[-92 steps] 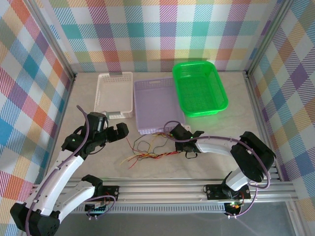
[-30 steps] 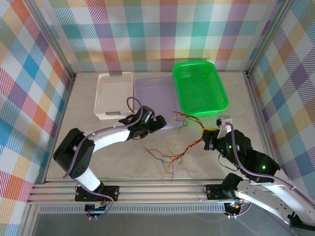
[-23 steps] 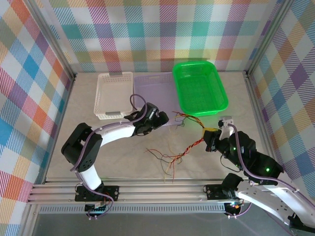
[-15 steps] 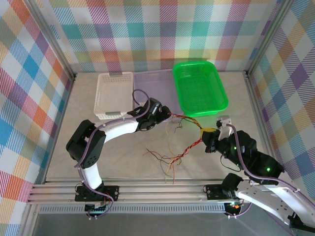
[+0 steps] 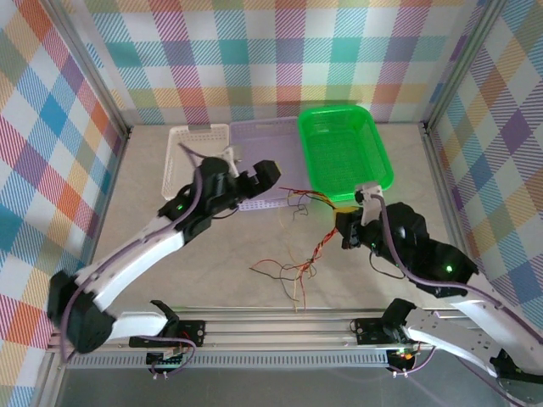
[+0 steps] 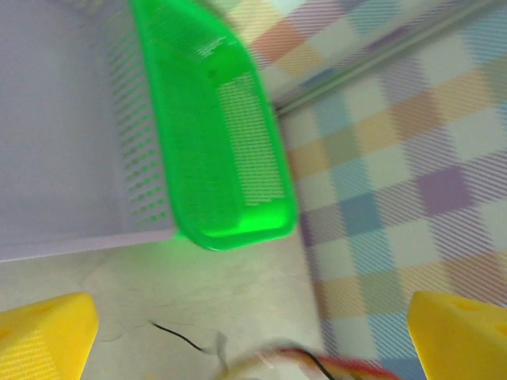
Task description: Untangle the cables
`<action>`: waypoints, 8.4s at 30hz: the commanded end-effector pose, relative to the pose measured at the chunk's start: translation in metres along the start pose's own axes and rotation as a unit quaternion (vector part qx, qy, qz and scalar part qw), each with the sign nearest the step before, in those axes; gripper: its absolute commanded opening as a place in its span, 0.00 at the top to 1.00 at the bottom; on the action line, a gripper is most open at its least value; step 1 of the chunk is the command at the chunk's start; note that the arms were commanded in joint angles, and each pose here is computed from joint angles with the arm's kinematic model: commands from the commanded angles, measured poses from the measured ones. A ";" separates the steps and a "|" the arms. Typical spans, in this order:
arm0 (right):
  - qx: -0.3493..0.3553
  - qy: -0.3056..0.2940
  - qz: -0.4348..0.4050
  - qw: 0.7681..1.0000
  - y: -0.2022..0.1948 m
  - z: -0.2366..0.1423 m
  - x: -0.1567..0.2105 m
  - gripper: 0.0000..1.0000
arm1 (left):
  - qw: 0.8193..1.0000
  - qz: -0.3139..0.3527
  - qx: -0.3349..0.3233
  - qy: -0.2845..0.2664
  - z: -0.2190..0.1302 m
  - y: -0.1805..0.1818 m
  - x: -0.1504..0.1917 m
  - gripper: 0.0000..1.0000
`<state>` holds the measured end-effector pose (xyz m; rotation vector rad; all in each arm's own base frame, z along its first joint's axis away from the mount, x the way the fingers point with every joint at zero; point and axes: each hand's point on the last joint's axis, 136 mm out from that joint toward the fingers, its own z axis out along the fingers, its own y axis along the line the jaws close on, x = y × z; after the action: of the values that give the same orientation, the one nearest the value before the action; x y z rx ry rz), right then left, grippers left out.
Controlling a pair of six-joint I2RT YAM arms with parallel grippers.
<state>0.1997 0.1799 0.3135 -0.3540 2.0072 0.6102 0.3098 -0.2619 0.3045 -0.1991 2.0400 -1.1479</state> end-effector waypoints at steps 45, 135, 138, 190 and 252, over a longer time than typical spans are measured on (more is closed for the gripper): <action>-0.203 0.102 0.143 0.963 0.074 0.033 -0.053 1.00 | 0.950 0.246 0.086 0.175 -0.041 0.025 0.182 0.19; -0.213 0.192 0.107 0.952 0.072 0.065 0.108 0.66 | 0.959 0.210 0.067 0.179 -0.045 -0.010 0.158 1.00; -0.224 0.191 0.111 0.949 0.076 0.066 0.108 0.67 | 0.959 0.205 0.072 0.184 -0.043 -0.011 0.161 1.00; -0.325 0.064 0.122 0.936 0.082 0.039 0.036 0.53 | 0.941 0.238 0.011 0.241 -0.055 -0.010 0.157 1.00; -0.043 -0.076 0.103 0.991 -0.020 0.026 0.056 1.00 | 0.954 0.209 0.042 0.211 -0.081 -0.017 0.144 1.00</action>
<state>0.1848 0.2104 0.2517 -0.2724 1.8515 1.0371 0.1568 -0.3022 0.2691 0.5067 2.2206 -1.1322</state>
